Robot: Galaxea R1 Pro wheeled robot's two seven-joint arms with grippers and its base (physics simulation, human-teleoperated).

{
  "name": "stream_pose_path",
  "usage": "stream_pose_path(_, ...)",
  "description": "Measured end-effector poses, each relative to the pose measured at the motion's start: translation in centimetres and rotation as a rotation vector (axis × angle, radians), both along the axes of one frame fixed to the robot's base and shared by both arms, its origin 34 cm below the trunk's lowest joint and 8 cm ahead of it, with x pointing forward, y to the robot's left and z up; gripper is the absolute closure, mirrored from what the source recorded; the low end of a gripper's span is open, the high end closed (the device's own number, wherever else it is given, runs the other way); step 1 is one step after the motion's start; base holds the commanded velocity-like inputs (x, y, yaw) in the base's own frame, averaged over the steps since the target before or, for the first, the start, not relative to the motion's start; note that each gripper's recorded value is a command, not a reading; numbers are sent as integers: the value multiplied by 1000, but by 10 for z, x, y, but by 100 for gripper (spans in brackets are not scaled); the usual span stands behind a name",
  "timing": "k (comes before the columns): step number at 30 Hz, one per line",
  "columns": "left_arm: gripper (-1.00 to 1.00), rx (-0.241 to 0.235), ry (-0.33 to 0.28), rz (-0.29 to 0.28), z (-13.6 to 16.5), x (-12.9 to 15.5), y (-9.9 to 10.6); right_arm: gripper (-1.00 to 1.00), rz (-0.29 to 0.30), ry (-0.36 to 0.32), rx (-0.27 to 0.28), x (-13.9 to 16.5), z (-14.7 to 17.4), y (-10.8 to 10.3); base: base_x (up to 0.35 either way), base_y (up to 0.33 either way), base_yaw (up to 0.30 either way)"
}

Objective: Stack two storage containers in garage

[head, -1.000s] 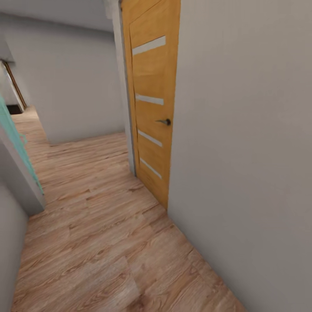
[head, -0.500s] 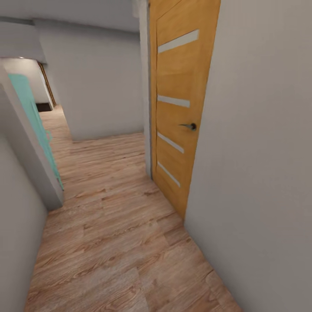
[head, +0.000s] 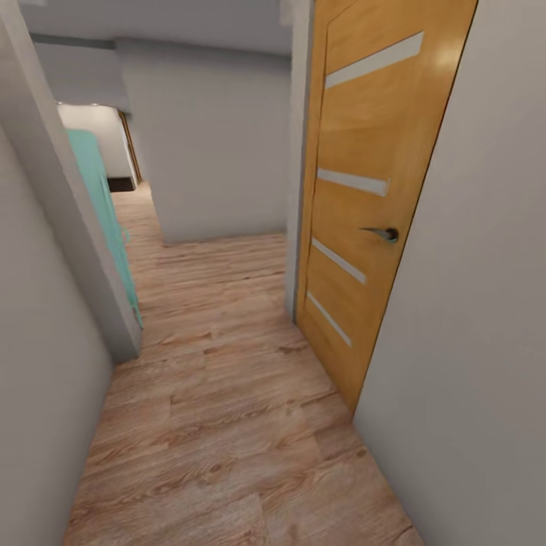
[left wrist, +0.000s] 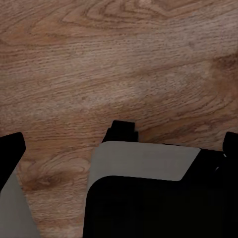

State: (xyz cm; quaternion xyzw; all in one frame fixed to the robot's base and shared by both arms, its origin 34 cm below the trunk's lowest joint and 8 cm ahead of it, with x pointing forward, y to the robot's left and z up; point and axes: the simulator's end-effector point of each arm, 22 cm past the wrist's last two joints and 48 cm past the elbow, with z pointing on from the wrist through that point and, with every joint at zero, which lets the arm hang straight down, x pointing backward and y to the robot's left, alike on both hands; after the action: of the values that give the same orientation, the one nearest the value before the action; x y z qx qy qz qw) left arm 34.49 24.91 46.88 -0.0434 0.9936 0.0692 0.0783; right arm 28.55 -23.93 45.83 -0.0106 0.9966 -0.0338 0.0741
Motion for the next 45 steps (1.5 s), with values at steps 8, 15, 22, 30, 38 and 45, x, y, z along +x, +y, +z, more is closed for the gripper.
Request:
stream_pose_path(8, -100, 0, 0, 0, 0, 0, 0, -100, 0, 0, 0, 0, 0, 0, 306, 0, 270)
stream_pose_path(15, -100, 0, 0, 0, 0, 0, 0, -100, 0, 0, 0, 0, 0, 0, 306, 0, 254)
stream_pose_path(22, -100, 0, 0, -2, 0, 0, 0, -100, 0, 1, -1, 0, 0, -1, 157, 0, 40)
stream_pose_path(30, -100, -1, -2, 0, 0, 1, -1, -100, 0, 2, 0, 0, 0, -1, 8, 0, 2)
stream_pose_path(38, -100, 0, -2, 1, 0, 1, 0, -100, 2, 4, 5, -1, 0, 0, 0, 0, 0)
stream_pose_path(45, -100, -1, 4, 6, 0, -1, -2, -100, 11, -14, 10, 16, 2, 6, 0, 0, 0)
